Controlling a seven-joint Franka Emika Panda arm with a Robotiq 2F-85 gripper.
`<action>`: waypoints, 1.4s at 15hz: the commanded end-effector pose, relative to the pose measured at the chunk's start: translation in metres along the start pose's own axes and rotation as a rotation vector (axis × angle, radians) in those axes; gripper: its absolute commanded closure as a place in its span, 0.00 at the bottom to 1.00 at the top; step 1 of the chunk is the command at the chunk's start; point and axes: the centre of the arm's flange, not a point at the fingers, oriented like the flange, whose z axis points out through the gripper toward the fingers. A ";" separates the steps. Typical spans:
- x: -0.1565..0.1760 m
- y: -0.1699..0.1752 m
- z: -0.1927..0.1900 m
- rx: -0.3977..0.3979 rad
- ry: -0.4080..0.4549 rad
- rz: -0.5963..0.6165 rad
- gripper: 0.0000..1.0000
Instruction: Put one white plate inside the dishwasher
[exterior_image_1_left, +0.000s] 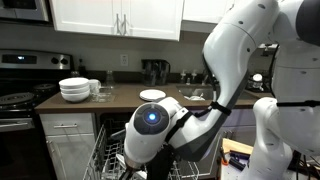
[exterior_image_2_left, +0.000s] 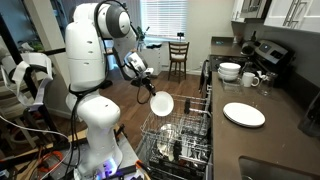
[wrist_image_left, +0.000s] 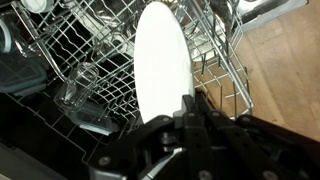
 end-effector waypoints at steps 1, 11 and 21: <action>0.017 0.044 -0.025 0.081 -0.086 -0.083 0.99; 0.006 0.035 0.012 0.209 -0.194 -0.221 0.96; -0.003 0.033 -0.005 0.148 -0.208 -0.204 0.99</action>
